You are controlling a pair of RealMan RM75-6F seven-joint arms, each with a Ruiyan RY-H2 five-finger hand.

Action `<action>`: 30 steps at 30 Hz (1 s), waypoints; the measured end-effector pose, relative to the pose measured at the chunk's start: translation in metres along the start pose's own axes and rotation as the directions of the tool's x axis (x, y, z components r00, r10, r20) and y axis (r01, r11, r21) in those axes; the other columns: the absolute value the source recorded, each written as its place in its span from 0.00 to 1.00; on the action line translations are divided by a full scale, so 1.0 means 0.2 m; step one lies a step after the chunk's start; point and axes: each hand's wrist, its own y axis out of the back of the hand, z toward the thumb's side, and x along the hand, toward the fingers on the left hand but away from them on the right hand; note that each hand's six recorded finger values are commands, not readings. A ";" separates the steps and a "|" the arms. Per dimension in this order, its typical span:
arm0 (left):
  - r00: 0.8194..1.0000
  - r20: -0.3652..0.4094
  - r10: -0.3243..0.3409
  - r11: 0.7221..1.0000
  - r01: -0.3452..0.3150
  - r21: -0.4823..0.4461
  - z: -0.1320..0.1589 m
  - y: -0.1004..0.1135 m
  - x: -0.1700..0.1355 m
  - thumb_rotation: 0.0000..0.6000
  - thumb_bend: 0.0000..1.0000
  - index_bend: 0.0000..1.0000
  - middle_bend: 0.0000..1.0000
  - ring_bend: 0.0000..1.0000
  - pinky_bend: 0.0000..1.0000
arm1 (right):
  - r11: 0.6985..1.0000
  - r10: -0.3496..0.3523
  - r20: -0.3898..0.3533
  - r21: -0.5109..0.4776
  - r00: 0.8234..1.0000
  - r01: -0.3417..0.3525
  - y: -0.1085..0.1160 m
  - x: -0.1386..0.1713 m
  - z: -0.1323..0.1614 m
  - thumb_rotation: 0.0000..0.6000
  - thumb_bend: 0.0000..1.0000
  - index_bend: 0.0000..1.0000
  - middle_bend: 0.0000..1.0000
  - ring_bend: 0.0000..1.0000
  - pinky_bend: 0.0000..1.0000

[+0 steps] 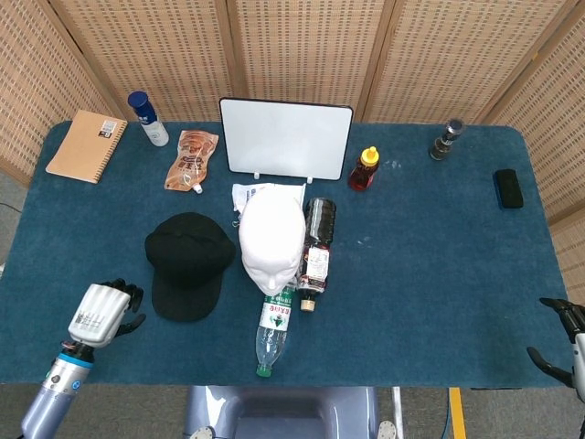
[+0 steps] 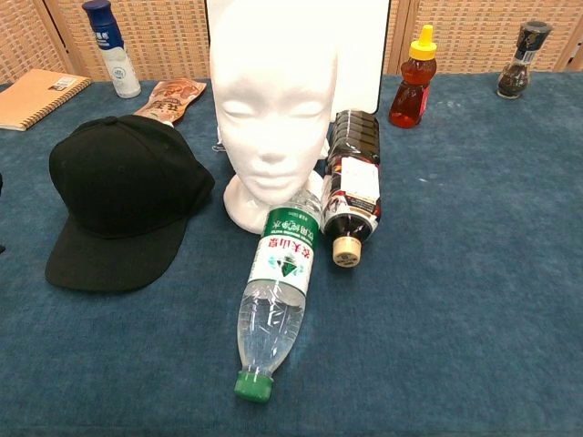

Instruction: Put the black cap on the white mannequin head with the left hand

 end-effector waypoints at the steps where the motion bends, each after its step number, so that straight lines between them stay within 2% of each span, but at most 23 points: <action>1: 1.000 -0.001 -0.001 1.000 0.001 -0.005 0.01 -0.01 0.01 1.00 0.19 0.67 0.66 0.53 0.73 | 1.000 0.002 0.002 0.000 1.000 -0.002 0.00 0.00 0.00 1.00 0.20 0.24 0.29 0.29 0.31; 6: 1.000 0.006 -0.017 0.999 0.017 -0.031 0.08 -0.10 0.06 1.00 0.18 0.67 0.66 0.53 0.73 | 1.000 0.012 -0.001 -0.004 1.000 -0.012 -0.02 0.00 0.00 1.00 0.20 0.24 0.29 0.29 0.31; 18: 0.998 0.020 -0.061 0.998 0.062 -0.019 0.16 -0.24 0.08 1.00 0.16 0.67 0.66 0.53 0.73 | 1.000 0.012 0.015 -0.001 1.000 -0.012 -0.02 0.01 -0.02 1.00 0.20 0.24 0.29 0.29 0.31; 30: 1.000 0.021 -0.014 1.000 0.014 0.012 0.24 -0.34 0.10 1.00 0.16 0.67 0.66 0.51 0.73 | 1.000 0.008 0.022 0.004 1.000 -0.008 -0.01 0.01 -0.04 1.00 0.20 0.24 0.29 0.29 0.31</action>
